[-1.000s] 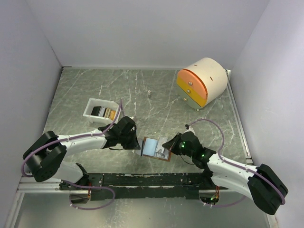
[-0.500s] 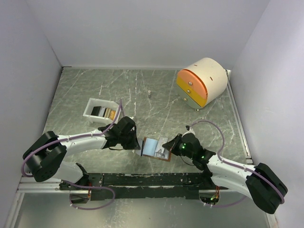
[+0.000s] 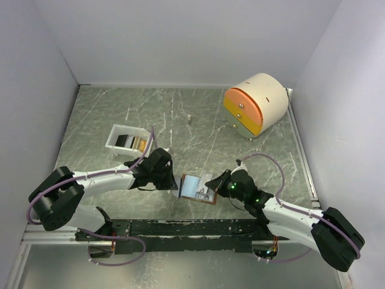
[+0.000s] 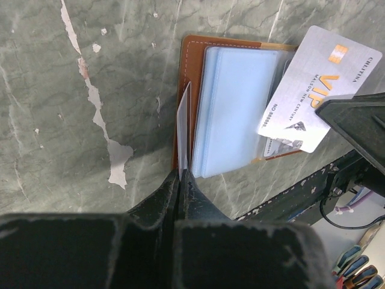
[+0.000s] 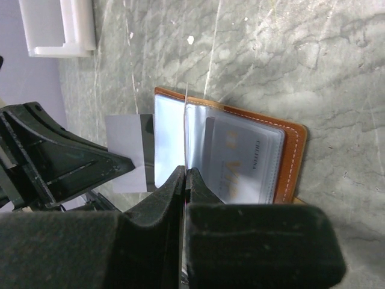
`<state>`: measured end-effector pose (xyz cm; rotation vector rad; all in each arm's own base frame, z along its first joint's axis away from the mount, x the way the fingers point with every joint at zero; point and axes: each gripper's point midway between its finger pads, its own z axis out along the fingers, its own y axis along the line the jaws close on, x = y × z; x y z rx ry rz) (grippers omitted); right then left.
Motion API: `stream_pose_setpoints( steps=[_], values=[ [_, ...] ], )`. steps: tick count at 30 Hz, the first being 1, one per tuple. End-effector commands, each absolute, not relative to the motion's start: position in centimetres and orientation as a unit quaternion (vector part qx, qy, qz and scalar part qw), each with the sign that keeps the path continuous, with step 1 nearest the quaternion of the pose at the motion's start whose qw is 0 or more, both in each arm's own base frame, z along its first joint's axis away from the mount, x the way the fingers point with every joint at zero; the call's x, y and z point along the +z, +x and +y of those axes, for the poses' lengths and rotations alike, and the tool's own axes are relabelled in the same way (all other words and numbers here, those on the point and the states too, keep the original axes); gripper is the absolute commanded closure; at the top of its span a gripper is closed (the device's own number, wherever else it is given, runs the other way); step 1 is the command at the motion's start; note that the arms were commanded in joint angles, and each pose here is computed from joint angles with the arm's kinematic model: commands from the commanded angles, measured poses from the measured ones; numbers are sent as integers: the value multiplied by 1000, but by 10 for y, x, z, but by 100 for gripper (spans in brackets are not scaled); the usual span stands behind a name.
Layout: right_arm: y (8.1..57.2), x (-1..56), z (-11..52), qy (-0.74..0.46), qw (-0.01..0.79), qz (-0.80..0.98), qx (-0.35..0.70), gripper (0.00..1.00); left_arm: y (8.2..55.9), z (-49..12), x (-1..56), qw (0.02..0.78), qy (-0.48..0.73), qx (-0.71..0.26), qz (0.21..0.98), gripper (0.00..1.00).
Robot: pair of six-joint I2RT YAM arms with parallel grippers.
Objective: Put the credit cards into the card holder
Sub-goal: Insert the credit card into the card holder.
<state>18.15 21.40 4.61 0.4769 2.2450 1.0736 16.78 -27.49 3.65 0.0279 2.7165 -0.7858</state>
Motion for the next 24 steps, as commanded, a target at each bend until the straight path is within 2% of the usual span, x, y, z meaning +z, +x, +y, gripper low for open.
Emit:
stream_pose_setpoints(
  steps=[1, 24],
  values=[
    [183, 42, 213, 185, 300, 844, 404, 100, 147, -262, 19, 122, 19, -248, 961, 93],
    [167, 27, 219, 167, 263, 853, 419, 100, 146, -264, 15, 119, 18, -250, 961, 93]
  ],
)
